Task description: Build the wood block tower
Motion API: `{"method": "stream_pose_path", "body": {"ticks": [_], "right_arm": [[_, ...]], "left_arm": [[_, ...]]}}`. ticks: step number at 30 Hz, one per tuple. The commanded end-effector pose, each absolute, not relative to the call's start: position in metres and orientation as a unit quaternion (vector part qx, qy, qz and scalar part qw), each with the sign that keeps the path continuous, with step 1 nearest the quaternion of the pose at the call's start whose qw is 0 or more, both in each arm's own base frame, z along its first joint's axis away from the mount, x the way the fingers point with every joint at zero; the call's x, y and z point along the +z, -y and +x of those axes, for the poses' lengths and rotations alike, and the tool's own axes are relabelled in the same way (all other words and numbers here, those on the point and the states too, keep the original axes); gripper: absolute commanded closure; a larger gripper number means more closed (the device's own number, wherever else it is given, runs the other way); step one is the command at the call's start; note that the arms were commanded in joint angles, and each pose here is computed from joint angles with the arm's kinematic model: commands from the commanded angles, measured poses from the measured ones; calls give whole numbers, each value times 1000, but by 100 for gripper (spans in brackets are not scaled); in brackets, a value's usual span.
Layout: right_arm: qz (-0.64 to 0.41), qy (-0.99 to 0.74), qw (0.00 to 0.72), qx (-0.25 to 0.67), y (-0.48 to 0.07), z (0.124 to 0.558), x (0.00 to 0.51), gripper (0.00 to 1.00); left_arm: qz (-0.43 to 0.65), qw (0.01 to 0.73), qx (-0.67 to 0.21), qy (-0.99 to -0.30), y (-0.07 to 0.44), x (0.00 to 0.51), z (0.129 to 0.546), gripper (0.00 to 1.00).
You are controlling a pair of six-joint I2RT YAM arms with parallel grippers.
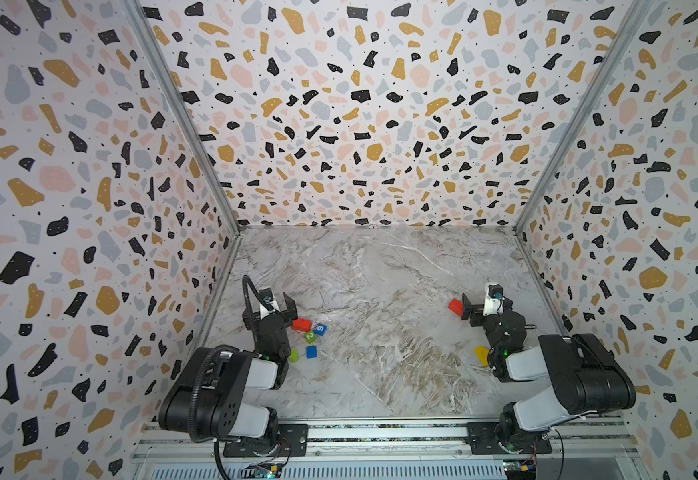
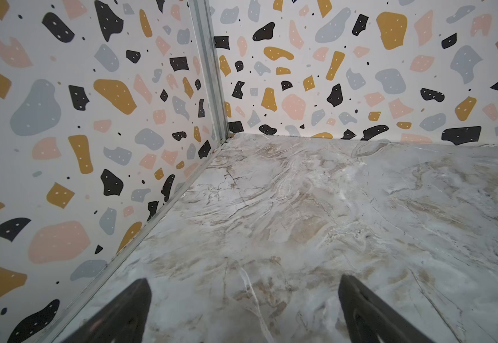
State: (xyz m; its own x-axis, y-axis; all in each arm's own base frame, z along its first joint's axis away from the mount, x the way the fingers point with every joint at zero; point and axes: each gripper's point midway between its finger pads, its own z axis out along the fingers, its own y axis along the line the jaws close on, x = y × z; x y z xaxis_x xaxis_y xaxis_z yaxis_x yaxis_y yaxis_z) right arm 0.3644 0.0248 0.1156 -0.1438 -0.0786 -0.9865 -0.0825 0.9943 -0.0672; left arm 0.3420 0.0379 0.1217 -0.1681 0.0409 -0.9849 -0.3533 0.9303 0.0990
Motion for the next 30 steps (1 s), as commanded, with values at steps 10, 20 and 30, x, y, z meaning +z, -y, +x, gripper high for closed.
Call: {"method": "stream_pose_path", "body": {"ticks": [10,20,30], "right_arm": [[-55,-746,664,-1,-26,367,126,1],[-56,-746,664,0,-26,367,126,1],[-56,-746,663,9,-24,368,126,1]], "left_arm": [[-113,655,143,-733,-40,135,347,0],[-113,655,143,-733,-40,135,347,0],[-113,654,144,-734,-40,135,348,0]]}}
